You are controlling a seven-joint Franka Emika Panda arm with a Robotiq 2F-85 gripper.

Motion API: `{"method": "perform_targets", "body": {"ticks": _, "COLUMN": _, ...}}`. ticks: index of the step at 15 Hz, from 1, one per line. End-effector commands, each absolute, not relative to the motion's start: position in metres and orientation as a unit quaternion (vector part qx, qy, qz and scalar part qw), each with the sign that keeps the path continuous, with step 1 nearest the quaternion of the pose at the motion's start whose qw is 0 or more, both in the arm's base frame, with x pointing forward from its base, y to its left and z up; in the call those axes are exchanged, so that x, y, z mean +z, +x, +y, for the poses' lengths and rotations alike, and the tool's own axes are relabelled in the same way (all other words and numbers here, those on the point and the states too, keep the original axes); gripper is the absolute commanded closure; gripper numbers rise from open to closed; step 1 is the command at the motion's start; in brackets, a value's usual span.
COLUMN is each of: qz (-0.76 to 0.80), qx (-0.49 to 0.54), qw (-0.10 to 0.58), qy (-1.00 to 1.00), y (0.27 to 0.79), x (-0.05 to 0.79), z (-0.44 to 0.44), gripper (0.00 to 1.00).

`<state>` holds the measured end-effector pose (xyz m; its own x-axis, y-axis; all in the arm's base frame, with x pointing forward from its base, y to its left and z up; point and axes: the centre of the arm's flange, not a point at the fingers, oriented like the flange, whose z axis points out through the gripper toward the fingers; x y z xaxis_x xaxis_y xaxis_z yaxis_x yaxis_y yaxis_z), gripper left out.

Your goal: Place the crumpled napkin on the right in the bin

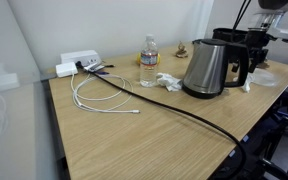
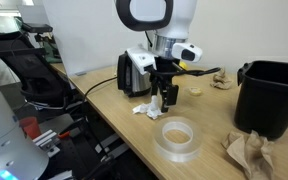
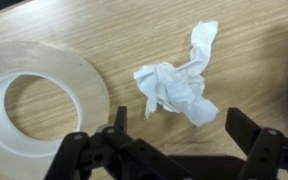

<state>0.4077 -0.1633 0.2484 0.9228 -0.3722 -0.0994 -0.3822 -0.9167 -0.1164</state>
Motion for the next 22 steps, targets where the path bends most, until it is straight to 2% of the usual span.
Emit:
{"method": "perform_targets", "body": {"ticks": 1, "qz": 0.2, "qx": 0.028, "qw": 0.034, "qy": -0.979, "y": 0.404, "x": 0.235, "z": -0.16, "gripper": 0.0}}
{"method": "perform_targets", "body": {"ticks": 10, "qz": 0.196, "qx": 0.066, "qw": 0.039, "qy": -0.978, "y": 0.395, "x": 0.226, "z": -0.154, "gripper": 0.0}}
{"method": "perform_targets", "body": {"ticks": 11, "qz": 0.194, "qx": 0.068, "qw": 0.042, "qy": -0.978, "y": 0.395, "x": 0.226, "z": -0.152, "gripper": 0.07}}
{"method": "perform_targets", "body": {"ticks": 12, "qz": 0.194, "qx": 0.07, "qw": 0.044, "qy": -0.978, "y": 0.395, "x": 0.226, "z": -0.151, "gripper": 0.27}}
{"method": "perform_targets", "body": {"ticks": 22, "qz": 0.193, "qx": 0.065, "qw": 0.069, "qy": -0.977, "y": 0.401, "x": 0.249, "z": -0.146, "gripper": 0.98}}
